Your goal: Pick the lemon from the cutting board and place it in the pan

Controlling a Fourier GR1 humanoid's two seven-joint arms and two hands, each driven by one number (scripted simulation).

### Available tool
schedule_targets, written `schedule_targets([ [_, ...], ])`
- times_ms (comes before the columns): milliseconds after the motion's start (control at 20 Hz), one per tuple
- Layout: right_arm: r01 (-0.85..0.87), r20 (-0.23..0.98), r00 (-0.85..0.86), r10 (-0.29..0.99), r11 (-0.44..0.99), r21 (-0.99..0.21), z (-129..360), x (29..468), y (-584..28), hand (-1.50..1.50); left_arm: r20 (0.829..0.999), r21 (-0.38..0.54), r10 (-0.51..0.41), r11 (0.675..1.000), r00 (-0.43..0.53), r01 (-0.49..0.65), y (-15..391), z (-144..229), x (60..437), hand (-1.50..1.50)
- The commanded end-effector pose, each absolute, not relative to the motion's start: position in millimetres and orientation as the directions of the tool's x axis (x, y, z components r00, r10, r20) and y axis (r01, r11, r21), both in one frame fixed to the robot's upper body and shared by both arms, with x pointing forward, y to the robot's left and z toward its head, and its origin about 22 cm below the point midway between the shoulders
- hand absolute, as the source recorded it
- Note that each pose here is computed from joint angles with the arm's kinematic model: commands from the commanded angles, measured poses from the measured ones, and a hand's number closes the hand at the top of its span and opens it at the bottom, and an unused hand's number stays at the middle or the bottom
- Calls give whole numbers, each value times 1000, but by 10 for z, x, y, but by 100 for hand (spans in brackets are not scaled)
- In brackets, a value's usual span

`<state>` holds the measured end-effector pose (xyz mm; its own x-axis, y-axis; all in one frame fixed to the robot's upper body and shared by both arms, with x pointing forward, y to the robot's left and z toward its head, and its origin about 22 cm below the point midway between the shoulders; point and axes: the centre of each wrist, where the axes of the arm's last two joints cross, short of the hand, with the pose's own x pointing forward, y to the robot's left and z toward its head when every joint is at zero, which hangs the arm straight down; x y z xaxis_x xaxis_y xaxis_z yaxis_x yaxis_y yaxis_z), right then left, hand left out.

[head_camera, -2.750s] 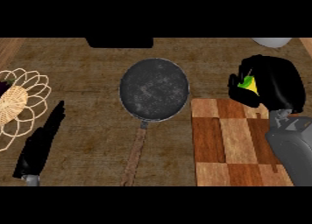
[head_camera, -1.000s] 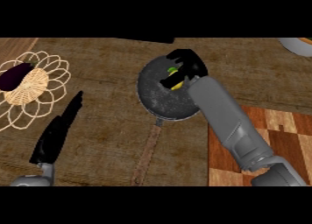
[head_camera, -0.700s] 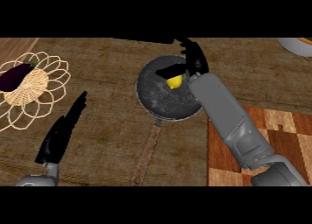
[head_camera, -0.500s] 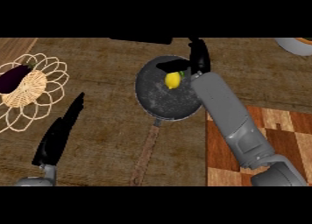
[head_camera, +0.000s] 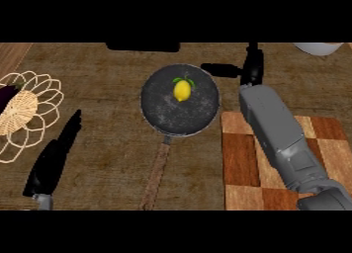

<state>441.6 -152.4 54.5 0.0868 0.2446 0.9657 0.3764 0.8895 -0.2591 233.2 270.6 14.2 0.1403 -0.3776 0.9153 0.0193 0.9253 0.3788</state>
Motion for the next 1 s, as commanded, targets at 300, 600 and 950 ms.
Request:
schedule_targets([
  [300, 403, 953, 18, 303, 870, -284, 335, 4210, -2738, -150, 912, 383, -373, 923, 173, -27, 3064, 21, 2318, 0],
  [600, 396, 945, 20, 326, 866, -306, 238, 3914, -3290, -150, 911, 386, -376, 922, 171, -32, 2743, 225, 2204, 0],
  [950, 359, 943, 31, 330, 877, -319, 494, 3664, -3932, -150, 913, 375, -366, 927, 181, -20, 2917, 102, 2141, 0],
])
